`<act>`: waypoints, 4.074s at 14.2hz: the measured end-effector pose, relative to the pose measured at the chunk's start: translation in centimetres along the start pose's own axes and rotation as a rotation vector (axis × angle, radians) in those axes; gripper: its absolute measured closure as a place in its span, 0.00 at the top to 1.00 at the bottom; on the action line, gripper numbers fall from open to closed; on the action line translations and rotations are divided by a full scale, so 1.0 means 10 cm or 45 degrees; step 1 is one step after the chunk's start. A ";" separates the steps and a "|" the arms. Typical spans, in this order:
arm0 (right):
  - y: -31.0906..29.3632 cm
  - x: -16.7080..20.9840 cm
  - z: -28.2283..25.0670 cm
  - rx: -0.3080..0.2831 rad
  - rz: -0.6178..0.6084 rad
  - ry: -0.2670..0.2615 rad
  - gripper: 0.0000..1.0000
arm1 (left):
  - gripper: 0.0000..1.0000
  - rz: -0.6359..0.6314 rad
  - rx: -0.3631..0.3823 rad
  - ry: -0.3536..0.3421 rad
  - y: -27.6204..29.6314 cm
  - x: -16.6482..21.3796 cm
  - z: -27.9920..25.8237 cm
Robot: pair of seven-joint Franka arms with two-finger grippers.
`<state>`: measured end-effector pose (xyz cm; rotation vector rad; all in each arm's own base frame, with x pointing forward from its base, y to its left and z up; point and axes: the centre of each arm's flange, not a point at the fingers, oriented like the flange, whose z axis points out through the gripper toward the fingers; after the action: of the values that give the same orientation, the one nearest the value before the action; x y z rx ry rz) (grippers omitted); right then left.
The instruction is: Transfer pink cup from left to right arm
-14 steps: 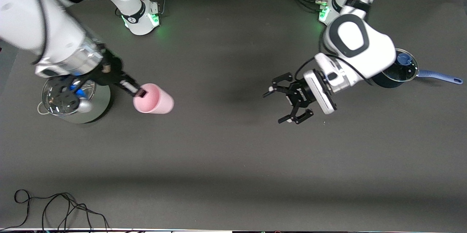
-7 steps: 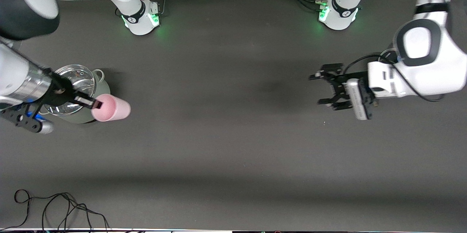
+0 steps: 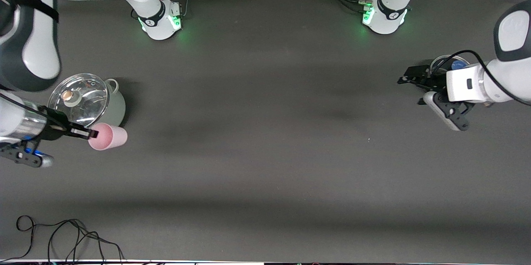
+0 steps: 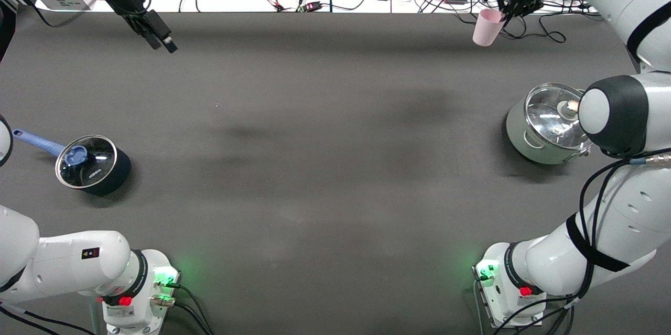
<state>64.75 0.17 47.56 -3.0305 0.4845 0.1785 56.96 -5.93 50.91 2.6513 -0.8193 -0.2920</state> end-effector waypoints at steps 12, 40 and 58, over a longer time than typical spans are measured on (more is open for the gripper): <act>-0.02 -0.09 1.72 -0.032 0.000 0.136 0.05 | 1.00 -0.652 0.434 0.013 -0.16 -0.25 -0.65; -0.03 -0.44 -0.02 -0.045 -0.141 0.180 1.00 | 1.00 -0.662 0.395 0.125 -0.05 -0.19 -0.70; 0.29 -0.84 -1.08 -0.084 -0.103 0.034 1.00 | 1.00 -0.660 0.399 0.137 -0.08 -0.18 -0.70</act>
<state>57.00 -0.96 59.20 -3.1141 0.3642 0.1532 57.96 -2.42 57.16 3.1123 -0.1357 -0.1523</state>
